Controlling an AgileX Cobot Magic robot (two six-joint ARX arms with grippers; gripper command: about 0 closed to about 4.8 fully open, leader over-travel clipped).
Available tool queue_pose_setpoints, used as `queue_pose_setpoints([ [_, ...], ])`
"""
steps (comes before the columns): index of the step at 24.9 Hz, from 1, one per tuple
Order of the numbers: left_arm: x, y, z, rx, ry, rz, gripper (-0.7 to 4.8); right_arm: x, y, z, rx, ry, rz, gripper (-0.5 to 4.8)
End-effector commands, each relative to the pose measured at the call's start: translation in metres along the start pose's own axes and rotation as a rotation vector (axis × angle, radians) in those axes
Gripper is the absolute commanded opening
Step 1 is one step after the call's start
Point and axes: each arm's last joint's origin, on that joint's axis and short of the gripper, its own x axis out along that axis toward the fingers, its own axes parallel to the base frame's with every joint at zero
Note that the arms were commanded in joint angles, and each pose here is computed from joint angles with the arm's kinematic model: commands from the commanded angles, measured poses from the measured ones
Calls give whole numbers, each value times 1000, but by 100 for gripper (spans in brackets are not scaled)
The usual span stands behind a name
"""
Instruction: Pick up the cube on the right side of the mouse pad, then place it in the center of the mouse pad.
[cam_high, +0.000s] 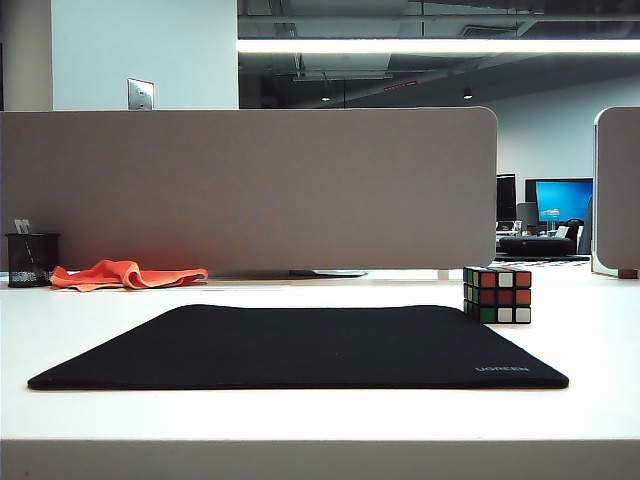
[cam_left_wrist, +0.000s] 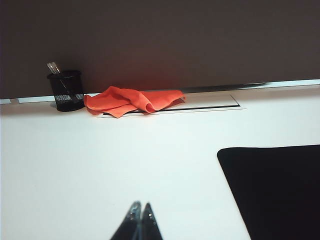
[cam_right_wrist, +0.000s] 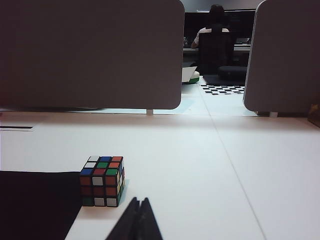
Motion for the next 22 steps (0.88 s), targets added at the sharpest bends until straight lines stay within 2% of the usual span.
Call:
queue_pose_setpoints([
  [1, 0, 0, 3, -2, -17, -3, -5, 0, 0, -1, 1, -8, 3, -1],
  [11, 0, 0, 2, -3, -10, -4, -5, 0, 0, 0, 12, -17, 0, -1],
  [14, 0, 0, -2, -81, 26, -9, -6, 0, 0, 0, 134, -12, -4, -2],
  [18, -1, -3, -8, -106, 91, -93, -6, 0, 0, -2, 137, 19, 2, -2],
  [22, -2, -6, 0, -109, 67, -185, -6, 0, 1, -3, 137, 37, 10, -2],
])
